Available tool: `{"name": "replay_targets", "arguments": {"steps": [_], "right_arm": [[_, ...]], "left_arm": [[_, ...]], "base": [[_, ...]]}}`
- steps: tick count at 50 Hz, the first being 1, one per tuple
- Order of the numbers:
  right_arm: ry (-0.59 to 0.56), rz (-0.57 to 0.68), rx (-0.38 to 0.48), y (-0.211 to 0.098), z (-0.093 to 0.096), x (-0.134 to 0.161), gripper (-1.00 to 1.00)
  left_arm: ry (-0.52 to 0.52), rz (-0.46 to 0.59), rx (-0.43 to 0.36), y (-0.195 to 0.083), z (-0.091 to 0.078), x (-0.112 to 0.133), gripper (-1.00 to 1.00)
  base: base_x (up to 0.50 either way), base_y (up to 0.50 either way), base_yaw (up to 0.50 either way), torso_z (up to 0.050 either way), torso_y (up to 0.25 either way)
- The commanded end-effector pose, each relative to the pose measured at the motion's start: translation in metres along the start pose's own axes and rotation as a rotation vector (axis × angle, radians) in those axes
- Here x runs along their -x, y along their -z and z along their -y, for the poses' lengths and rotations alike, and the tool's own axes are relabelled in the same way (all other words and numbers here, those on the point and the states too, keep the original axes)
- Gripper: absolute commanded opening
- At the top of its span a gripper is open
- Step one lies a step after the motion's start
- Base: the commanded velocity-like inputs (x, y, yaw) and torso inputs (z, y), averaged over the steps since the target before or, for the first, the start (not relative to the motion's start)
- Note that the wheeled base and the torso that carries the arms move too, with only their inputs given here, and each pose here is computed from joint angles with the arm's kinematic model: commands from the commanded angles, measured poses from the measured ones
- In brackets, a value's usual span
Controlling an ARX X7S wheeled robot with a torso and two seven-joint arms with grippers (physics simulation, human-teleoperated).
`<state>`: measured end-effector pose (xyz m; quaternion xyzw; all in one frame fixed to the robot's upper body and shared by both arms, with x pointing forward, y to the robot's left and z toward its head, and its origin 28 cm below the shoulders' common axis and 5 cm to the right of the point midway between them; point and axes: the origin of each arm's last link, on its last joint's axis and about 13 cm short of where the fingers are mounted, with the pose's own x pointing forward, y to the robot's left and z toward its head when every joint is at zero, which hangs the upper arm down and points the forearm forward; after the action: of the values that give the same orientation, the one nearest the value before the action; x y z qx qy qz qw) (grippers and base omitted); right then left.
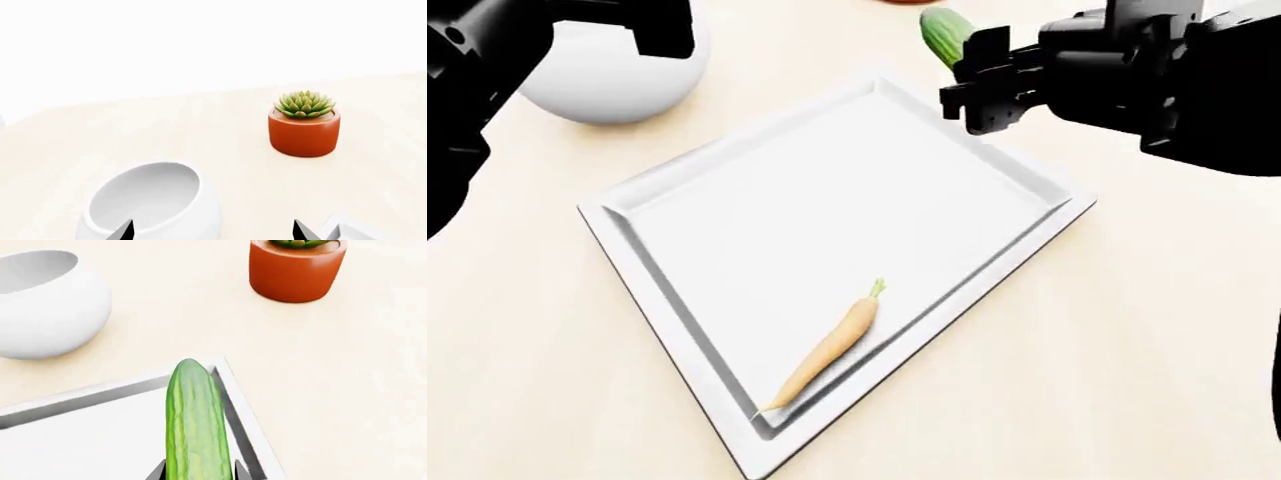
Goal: Place the two vegetables and bowl onto the tray for setting up a vegetable dip station.
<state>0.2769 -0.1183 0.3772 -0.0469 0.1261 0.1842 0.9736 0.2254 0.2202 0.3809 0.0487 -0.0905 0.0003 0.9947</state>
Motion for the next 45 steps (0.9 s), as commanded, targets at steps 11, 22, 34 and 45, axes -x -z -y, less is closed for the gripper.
{"name": "replay_targets", "arguments": {"steps": [11,22,34,45], "right_arm": [[-0.122,0.018,0.113,0.014,-0.071,0.02,-1.0],[-0.152,0.004,0.162,0.022,-0.095,0.023,-1.0],[-0.182,-0.023,0.192,0.027,-0.112,0.026,-1.0],[-0.219,-0.039,0.163,0.033,-0.122,0.025,-1.0]], "left_arm": [[-0.004,0.005,0.003,-0.002,-0.001,0.001,1.0],[-0.005,0.007,0.003,-0.002,-0.002,0.001,1.0],[-0.006,0.009,0.004,-0.003,-0.002,0.001,1.0],[-0.007,0.01,0.005,-0.003,-0.002,0.002,1.0]], "base": [[0.0,0.0,0.0,0.0,0.0],[0.0,0.0,0.0,0.0,0.0],[0.0,0.0,0.0,0.0,0.0],[0.0,0.0,0.0,0.0,0.0]]}}
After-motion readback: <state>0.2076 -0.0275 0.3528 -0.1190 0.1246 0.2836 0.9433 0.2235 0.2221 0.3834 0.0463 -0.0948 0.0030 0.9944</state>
